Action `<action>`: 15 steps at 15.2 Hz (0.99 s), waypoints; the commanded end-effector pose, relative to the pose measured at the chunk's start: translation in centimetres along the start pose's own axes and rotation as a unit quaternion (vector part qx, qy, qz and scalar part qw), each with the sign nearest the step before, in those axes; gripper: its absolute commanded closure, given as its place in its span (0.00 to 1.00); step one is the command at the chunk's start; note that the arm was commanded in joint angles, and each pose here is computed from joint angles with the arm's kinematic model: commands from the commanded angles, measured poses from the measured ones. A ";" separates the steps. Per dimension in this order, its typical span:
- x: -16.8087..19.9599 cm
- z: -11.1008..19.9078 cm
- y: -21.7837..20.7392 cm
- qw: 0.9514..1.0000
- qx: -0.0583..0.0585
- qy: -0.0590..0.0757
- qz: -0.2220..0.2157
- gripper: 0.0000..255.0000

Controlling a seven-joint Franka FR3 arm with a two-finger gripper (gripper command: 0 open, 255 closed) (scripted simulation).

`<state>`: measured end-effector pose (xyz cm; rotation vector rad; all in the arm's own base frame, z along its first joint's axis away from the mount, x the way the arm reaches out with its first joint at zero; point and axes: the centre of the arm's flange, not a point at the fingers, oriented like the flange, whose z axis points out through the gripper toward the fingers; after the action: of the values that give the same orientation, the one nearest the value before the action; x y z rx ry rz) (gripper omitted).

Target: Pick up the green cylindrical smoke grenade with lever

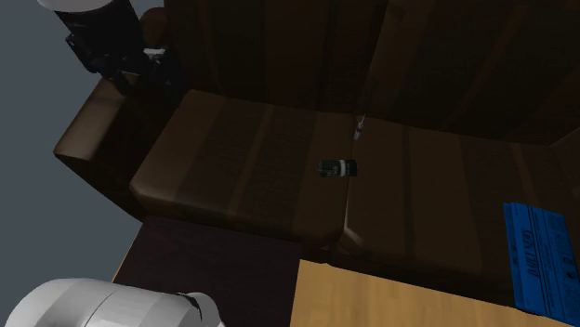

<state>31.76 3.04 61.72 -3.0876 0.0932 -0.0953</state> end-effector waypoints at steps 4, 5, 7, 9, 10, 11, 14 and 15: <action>2.6 2.7 1.4 0.999 -0.002 -0.003 0.034 0.00; 3.5 3.6 1.9 0.999 -0.002 -0.004 0.045 0.00; 5.2 5.4 2.9 0.998 -0.003 -0.007 0.067 0.00; 6.8 7.2 4.0 0.996 -0.005 -0.009 0.090 0.00; 7.6 8.1 4.6 0.995 -0.005 -0.010 0.101 0.00; 8.3 9.0 5.2 0.994 -0.006 -0.011 0.112 0.00; 10.6 11.7 7.2 0.989 -0.007 -0.014 0.145 0.00; 11.3 12.7 7.8 0.988 -0.008 -0.016 0.157 0.00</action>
<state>42.49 -3.91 50.34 -3.0482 0.5393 -0.0359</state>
